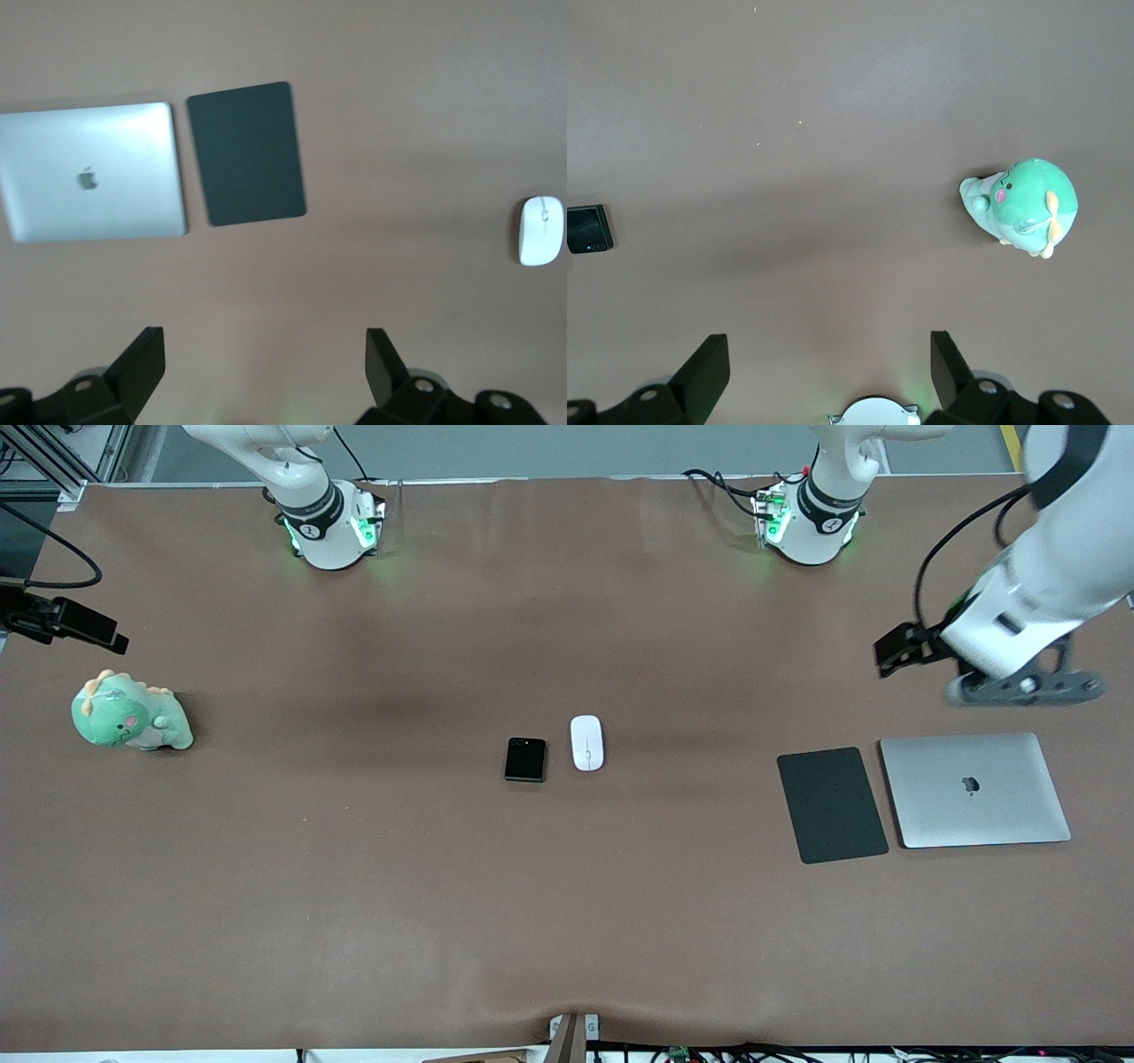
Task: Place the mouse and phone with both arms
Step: 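Reach the left gripper down toward the white mouse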
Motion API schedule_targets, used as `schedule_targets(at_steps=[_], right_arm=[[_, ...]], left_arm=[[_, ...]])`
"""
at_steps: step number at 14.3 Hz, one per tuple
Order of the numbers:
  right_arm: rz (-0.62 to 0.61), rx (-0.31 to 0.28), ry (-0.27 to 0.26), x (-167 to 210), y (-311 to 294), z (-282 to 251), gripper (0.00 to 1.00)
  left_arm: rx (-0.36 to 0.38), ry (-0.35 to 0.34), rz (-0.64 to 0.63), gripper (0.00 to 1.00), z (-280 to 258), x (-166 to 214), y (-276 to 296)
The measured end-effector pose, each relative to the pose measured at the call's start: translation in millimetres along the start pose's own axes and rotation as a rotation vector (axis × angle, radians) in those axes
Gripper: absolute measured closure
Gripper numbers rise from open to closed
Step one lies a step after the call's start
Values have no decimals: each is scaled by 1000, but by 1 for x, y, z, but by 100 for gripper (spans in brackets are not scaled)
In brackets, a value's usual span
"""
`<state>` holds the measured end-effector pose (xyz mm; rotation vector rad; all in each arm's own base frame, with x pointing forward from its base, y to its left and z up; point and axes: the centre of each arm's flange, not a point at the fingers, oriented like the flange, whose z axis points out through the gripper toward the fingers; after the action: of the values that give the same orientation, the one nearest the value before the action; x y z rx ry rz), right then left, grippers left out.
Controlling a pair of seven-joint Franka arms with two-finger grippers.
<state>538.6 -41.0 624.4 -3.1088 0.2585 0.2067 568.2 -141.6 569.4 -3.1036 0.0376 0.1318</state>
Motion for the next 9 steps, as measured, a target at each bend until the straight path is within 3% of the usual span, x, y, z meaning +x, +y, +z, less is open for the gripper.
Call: schedule_targets(at_steps=[9], right_arm=[[3,7,-17,14,-1,12,0]], left_arm=[[-24,-6,-106,0,122,19,165]])
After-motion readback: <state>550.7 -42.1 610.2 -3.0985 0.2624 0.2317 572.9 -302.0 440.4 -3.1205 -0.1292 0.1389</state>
